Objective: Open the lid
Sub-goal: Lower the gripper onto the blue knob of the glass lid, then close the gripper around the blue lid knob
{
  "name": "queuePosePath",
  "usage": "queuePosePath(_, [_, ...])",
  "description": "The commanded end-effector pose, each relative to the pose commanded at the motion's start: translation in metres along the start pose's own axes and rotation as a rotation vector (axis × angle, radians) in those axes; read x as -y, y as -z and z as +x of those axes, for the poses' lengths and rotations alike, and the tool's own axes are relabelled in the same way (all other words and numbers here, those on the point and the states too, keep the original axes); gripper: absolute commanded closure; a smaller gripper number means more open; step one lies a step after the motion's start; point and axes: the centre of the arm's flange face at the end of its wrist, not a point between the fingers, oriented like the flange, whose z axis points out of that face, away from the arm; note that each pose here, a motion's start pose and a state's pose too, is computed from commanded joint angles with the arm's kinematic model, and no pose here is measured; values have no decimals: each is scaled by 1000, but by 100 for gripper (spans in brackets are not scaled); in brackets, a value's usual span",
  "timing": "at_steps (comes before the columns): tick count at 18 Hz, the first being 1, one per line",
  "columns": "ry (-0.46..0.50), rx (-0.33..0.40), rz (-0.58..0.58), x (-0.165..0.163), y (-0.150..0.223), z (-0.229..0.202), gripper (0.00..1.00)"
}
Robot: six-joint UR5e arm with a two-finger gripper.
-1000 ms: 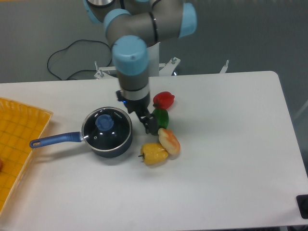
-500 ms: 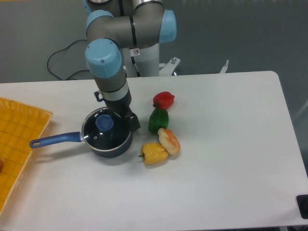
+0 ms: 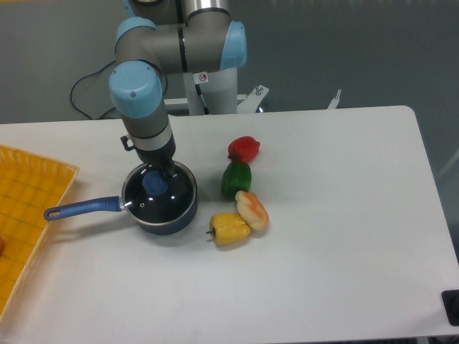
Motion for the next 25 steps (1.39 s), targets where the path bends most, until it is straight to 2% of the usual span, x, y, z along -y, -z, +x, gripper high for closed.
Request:
queuePosePath(13, [31, 28, 18, 5, -5, -5, 0])
queuePosePath(25, [36, 23, 10, 8, -8, -1, 0])
